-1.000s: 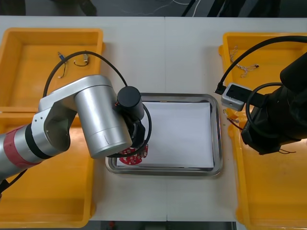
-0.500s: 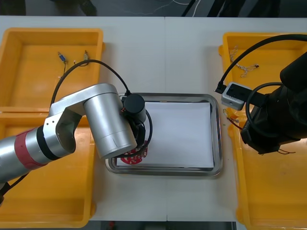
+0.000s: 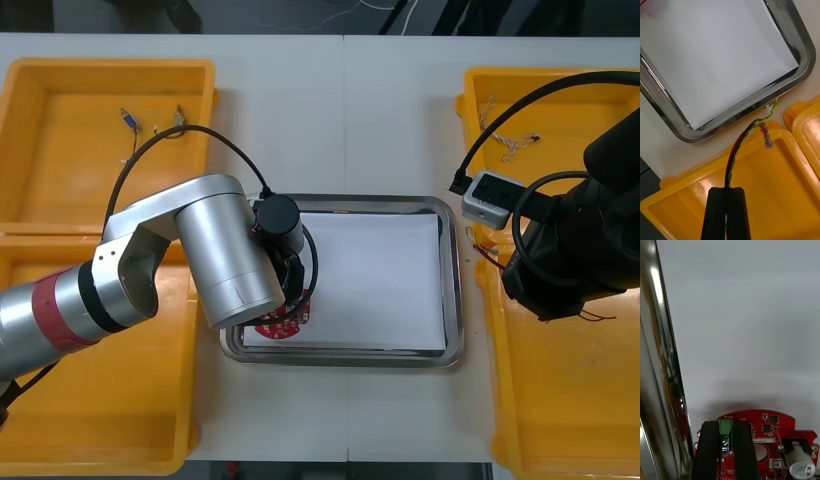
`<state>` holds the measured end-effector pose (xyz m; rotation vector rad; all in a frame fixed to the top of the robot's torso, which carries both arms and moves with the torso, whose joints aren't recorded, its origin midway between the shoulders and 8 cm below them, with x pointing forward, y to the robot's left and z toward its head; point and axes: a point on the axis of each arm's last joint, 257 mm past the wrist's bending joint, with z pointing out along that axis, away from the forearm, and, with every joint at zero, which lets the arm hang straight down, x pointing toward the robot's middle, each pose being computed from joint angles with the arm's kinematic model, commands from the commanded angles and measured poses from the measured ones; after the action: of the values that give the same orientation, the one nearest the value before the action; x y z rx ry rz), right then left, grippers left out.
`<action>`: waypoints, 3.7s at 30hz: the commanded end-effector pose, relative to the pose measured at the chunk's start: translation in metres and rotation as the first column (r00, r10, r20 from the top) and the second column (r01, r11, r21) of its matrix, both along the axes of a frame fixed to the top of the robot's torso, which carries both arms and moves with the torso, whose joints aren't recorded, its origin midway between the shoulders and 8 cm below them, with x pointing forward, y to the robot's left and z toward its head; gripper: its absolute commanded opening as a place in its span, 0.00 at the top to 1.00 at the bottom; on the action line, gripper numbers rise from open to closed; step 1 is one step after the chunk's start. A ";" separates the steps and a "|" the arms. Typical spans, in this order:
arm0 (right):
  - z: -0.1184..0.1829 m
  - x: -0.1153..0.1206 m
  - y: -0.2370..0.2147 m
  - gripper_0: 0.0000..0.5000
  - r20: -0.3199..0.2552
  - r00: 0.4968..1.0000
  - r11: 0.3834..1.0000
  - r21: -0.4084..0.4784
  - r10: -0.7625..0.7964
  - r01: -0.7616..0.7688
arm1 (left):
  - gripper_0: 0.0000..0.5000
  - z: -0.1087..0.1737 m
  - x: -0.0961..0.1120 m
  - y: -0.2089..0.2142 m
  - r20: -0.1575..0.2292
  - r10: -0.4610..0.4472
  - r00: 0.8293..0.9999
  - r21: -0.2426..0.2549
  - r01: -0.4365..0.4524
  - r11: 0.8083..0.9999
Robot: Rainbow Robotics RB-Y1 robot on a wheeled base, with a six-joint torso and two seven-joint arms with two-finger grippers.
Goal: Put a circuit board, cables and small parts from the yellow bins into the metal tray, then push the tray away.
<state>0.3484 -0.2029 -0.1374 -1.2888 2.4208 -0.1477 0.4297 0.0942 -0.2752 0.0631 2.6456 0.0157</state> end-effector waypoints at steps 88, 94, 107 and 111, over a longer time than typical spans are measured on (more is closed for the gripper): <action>-0.133 0.026 0.135 1.00 -0.033 0.833 0.818 -0.173 0.552 -0.549 | 0.00 0.193 0.120 0.243 0.040 0.273 0.961 -0.152 -0.264 0.952; -0.146 0.027 0.145 1.00 -0.020 0.844 0.836 -0.126 0.536 -0.534 | 0.00 0.190 0.135 0.249 0.008 0.328 0.944 -0.188 -0.321 0.928; -0.163 0.020 0.140 1.00 -0.025 0.860 0.854 -0.102 0.510 -0.510 | 0.00 0.189 0.183 0.238 0.015 0.388 0.921 -0.290 -0.368 0.884; -0.165 0.022 0.137 0.88 -0.020 0.864 0.858 -0.108 0.503 -0.502 | 0.00 0.187 0.188 0.241 0.009 0.408 0.913 -0.293 -0.387 0.874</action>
<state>0.3768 -0.0738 -0.2990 -1.9211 2.0130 -0.1626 0.5973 0.3494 -0.1274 -0.6970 2.5646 -0.2025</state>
